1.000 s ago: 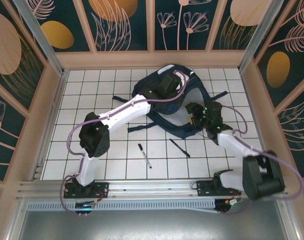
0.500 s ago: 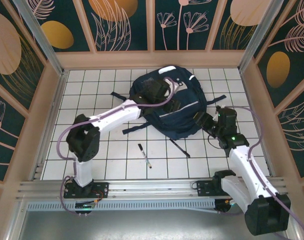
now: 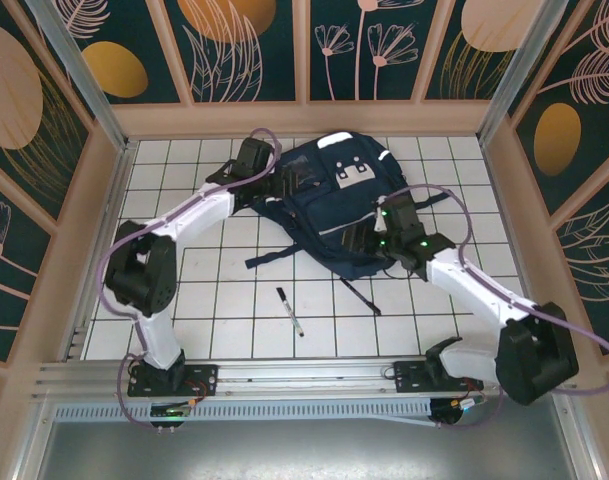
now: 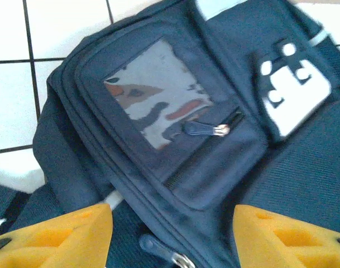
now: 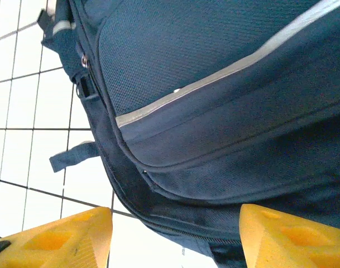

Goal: Pack the student bag

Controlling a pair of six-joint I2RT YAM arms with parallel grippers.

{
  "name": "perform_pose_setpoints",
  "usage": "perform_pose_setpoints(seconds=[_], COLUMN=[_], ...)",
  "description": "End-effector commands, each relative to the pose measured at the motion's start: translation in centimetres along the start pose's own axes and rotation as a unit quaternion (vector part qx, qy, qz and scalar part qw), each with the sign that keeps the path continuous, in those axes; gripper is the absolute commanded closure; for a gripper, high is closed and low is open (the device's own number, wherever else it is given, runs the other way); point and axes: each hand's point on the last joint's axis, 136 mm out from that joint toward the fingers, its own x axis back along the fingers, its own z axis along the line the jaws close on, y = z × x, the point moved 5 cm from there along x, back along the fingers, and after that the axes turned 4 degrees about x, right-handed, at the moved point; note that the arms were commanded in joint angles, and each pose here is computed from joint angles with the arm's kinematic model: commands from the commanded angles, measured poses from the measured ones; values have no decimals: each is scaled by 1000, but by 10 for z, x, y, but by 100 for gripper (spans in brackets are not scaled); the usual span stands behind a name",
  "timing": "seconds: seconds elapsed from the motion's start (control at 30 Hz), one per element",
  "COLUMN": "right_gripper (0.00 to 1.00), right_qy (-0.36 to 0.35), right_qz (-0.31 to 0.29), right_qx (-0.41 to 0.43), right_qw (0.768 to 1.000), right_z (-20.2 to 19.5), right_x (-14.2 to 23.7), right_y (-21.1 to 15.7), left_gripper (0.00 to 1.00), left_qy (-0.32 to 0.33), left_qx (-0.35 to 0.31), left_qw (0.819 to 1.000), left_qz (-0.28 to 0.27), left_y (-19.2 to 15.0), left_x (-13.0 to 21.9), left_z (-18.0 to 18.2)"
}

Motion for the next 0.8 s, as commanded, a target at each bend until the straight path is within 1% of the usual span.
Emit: perform_pose_setpoints(seconds=[0.0, 0.1, 0.13, 0.23, 0.3, 0.4, 0.5, 0.57, 0.6, 0.7, 0.77], right_gripper=[39, 39, 39, 39, 41, 44, 50, 62, 65, 66, 63], right_qy=[-3, -22, -27, -34, -36, -66, -75, -68, -70, -82, -94], right_qz=[-25, -13, -5, 16, 31, 47, 44, 44, 43, 38, 31], right_qx=[3, -16, -20, -35, -38, -39, -46, -53, -61, -68, -68], right_qw=[1000, 1000, 999, 999, 998, 996, 995, 995, 995, 994, 993], right_z=[7, -4, -8, -21, -30, -50, -75, -92, -102, -120, -123], right_x=[-16, -33, -39, -57, -68, -78, -82, -87, -89, -93, -91], right_y=[16, 20, 20, 20, 19, 23, 31, 39, 46, 67, 80], left_gripper=[43, 47, 48, 50, 51, 54, 55, 55, 55, 56, 56], left_qy=[-26, -31, -33, -37, -45, -65, -73, -70, -64, -75, -84], left_qx=[-44, -37, -34, -27, -16, 6, 2, -18, -24, -19, -29], left_qw=[999, 999, 999, 998, 998, 996, 994, 994, 994, 993, 992], left_qz=[-14, 12, 24, 35, 39, 54, 76, 81, 86, 90, 85], left_y=[3, -14, -22, -47, -62, -90, -116, -128, -137, -146, -144], left_x=[-40, -73, -79, -78, -67, -47, -25, -10, -4, 15, 29], left_z=[-12, -6, -4, 6, 10, 12, 8, 3, 3, 0, -5])
